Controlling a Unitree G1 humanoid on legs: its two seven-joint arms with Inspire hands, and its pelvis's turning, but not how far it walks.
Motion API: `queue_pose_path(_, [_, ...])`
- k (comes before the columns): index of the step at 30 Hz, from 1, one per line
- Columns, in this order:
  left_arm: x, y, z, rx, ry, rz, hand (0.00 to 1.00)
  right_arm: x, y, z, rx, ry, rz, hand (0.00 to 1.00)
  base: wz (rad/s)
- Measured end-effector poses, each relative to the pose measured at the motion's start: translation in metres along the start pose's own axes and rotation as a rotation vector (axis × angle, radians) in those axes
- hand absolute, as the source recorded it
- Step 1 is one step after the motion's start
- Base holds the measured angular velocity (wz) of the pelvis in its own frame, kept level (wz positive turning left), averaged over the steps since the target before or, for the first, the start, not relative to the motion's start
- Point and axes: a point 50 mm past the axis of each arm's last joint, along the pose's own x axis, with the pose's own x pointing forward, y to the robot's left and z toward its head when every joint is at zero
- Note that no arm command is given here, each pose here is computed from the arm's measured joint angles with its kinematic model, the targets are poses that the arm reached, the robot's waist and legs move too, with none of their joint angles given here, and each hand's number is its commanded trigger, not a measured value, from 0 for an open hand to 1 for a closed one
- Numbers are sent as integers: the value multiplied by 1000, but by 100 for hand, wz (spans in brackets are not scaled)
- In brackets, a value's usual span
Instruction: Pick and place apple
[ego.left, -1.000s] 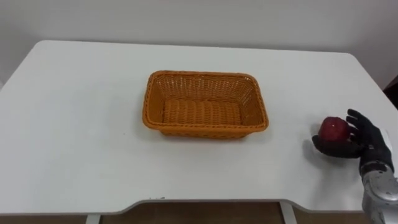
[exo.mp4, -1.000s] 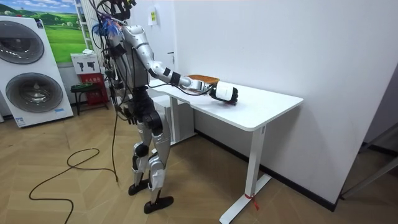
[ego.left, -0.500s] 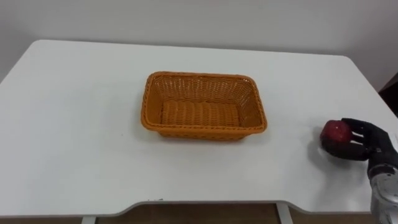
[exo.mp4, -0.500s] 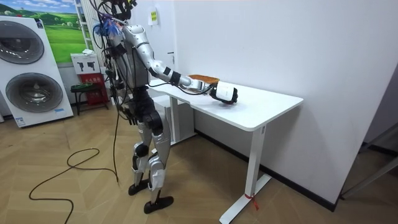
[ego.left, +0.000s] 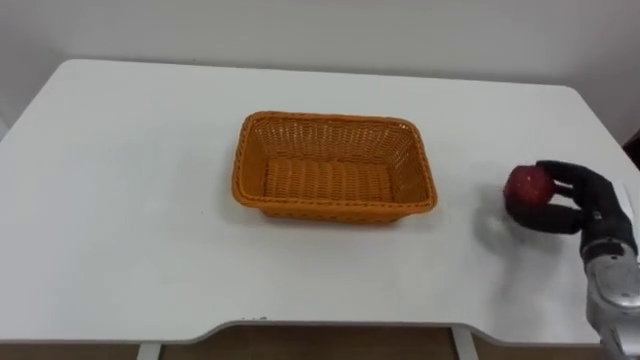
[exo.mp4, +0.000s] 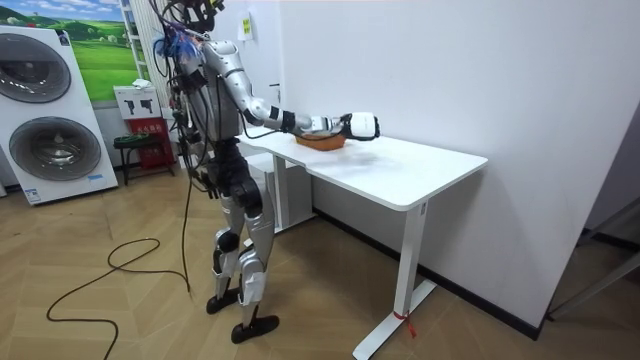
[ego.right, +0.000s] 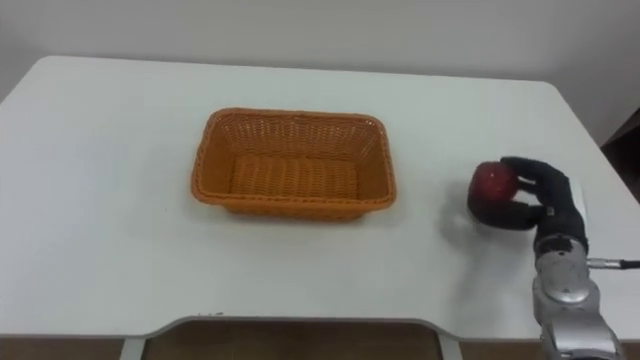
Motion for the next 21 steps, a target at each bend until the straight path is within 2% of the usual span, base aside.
queue_pose_path(10, [1,-3,5,36,-4,-13,0,-7,32,63,-2,-274,119,100,0])
queue_pose_path(21, [1,-8,3,57,13,-26,0,-17,37,100,34,-427,152,100,1])
